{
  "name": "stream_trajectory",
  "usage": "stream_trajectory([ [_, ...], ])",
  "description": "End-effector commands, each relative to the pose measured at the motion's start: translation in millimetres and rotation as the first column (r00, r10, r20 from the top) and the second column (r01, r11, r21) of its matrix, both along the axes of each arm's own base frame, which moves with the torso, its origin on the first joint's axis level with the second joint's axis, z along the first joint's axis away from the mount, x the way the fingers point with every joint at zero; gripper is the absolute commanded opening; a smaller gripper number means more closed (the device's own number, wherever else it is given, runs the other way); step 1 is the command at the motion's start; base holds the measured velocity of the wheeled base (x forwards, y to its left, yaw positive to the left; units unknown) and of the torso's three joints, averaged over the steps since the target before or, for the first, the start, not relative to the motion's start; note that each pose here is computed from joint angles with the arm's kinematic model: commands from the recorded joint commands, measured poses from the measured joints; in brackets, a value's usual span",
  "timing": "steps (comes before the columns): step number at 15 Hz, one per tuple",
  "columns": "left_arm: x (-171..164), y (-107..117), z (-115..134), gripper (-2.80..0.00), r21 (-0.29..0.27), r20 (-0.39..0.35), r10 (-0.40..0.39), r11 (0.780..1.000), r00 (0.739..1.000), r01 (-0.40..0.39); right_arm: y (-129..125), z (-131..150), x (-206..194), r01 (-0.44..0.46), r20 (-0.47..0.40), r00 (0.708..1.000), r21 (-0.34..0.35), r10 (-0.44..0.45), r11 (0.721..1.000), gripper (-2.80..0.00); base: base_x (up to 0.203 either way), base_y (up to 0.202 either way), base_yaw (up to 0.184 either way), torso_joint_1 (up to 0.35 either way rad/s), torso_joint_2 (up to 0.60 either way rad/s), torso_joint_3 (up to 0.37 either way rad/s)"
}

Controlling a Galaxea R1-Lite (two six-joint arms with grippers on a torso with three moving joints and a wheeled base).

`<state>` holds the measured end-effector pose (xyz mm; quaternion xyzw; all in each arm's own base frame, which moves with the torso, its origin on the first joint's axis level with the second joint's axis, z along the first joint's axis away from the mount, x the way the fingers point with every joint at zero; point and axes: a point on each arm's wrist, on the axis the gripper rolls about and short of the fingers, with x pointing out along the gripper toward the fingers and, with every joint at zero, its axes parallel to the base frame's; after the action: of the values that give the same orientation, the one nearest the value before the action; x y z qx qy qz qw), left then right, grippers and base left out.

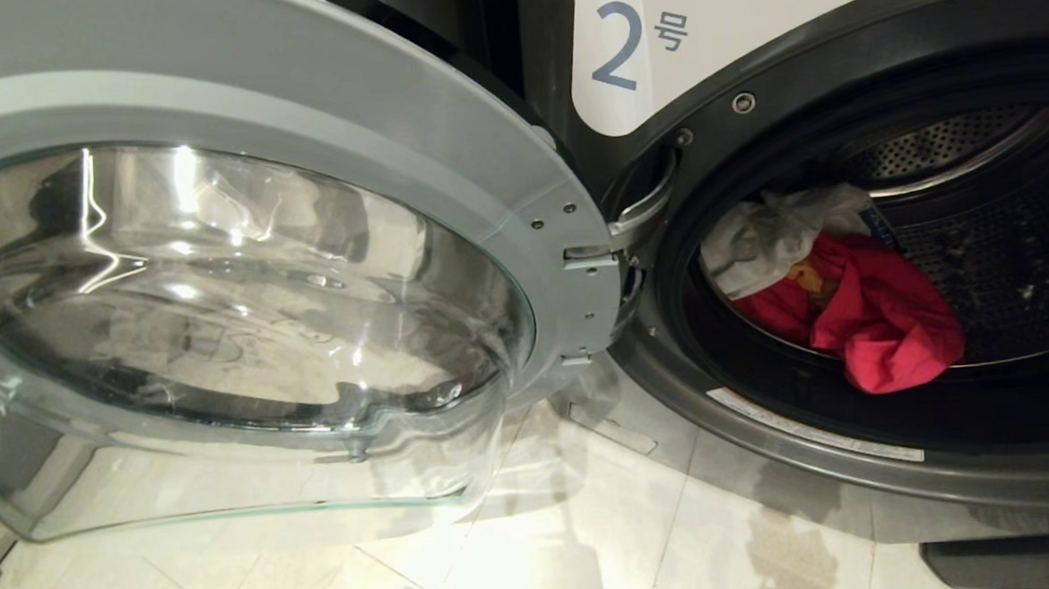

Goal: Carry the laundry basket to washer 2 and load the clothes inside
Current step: Close the washing machine door with the left hand

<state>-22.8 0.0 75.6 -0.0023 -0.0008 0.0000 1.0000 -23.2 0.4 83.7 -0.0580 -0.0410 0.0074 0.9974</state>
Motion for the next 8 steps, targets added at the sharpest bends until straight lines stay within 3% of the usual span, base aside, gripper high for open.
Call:
stream_trajectory([
  [1,0.1,0.0,-0.5,-2.80,0.003,-0.002,0.000,1.000,1.000,0.000,0.0,-9.3,2.8,0.000,-0.035,0.999,-0.001,0.000,1.000,-2.80,0.000,0.000,0.000,0.000,0.00,0.000],
  [4,0.2,0.0,-0.7,-2.80,0.014,-0.006,0.000,1.000,1.000,0.000,0.0,-9.3,2.8,0.000,-0.035,0.999,-0.001,0.000,1.000,-2.80,0.000,0.000,0.000,0.002,0.00,0.017],
  [8,0.1,0.0,-0.9,-2.80,0.018,-0.006,0.000,1.000,1.000,0.000,0.0,-9.3,2.8,0.000,-0.035,0.999,-0.001,0.000,1.000,-2.80,0.000,0.000,0.000,0.002,0.00,0.159],
])
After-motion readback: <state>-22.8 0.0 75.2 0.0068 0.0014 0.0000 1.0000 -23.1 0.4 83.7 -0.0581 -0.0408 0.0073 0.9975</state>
